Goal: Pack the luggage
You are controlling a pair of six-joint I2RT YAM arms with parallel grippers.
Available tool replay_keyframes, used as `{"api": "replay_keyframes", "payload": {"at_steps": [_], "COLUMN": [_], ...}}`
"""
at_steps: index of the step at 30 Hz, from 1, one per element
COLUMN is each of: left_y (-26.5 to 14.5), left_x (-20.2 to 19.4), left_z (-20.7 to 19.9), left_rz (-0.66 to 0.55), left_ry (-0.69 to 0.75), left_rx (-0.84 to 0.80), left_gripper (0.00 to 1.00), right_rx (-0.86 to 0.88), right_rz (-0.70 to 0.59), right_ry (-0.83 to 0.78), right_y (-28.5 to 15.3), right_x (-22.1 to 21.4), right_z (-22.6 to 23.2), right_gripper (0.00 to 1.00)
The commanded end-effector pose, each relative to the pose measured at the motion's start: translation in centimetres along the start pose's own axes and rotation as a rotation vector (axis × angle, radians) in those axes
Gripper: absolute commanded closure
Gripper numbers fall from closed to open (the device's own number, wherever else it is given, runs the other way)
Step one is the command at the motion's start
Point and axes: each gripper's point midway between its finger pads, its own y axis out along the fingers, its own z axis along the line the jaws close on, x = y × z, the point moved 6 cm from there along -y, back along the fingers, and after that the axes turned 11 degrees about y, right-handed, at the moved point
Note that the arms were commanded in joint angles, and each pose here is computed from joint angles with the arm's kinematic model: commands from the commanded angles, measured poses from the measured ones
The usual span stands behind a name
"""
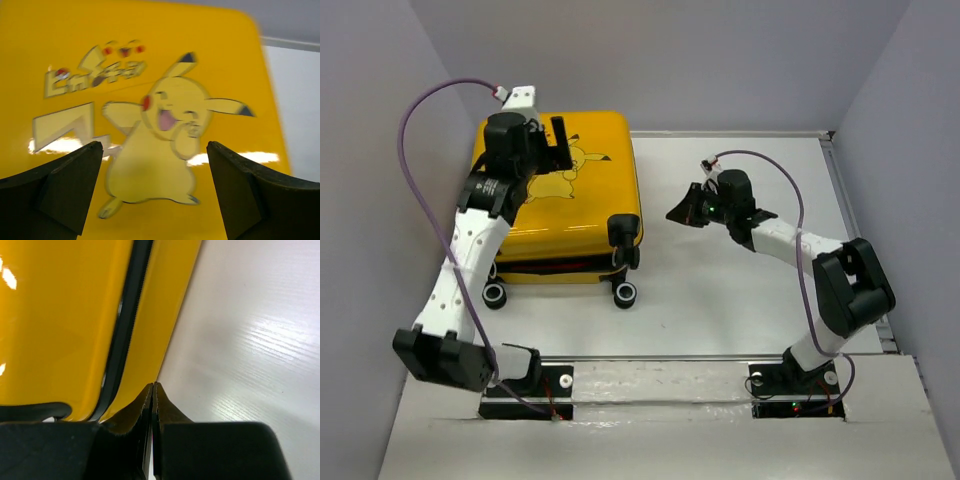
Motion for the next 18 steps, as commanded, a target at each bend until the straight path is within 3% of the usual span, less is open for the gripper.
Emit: {"api": "replay_keyframes", "payload": {"at_steps": [1, 2, 6, 12, 14, 15, 16, 18], "left_y": [1.7, 1.7, 3.5, 4.0, 5.6, 6.3, 7.3, 8.7], "left_x": [-0.6, -1.3, -2.6, -5.7, -8.6, -10.2, -11.2, -12.5], "left_z": [10.1, 13.6, 19.2, 23.7, 23.9, 23.6, 23.6, 22.0], "left_rz": [-0.035, -0.027, 0.008, 0.046, 0.148, 0.188, 0.197, 0.21], "left_ry": [-0.306, -0.374, -0.471, -0.56, -0.598, -0.62, -0.648, -0.709], "left_rx": [0.239, 0.284, 0.452, 0.544, 0.495, 0.463, 0.421, 0.253], "left_gripper": [0.01, 0.01, 0.02, 0.02, 0.01, 0.01, 0.01, 0.01], "right_rx": [0.037, 0.032, 0.044, 0.04, 0.042, 0.042, 0.043, 0.043], "right_rz": [-0.07, -0.068, -0.057, -0.052, -0.05, -0.05, -0.049, -0.049], "right_ry": [-0.127, -0.141, -0.168, -0.19, -0.191, -0.193, -0.197, -0.204], "right_y": [-1.9, -2.0, -2.5, -2.9, -3.0, -3.0, -3.0, -3.0], "right_x": [1.0, 0.9, 0.7, 0.4, 0.4, 0.4, 0.4, 0.3], "right_z": [1.9, 1.7, 2.0, 1.9, 1.9, 1.9, 1.9, 1.9], "right_gripper": [0.93, 0.93, 0.93, 0.91, 0.83, 0.72, 0.51, 0.37]}}
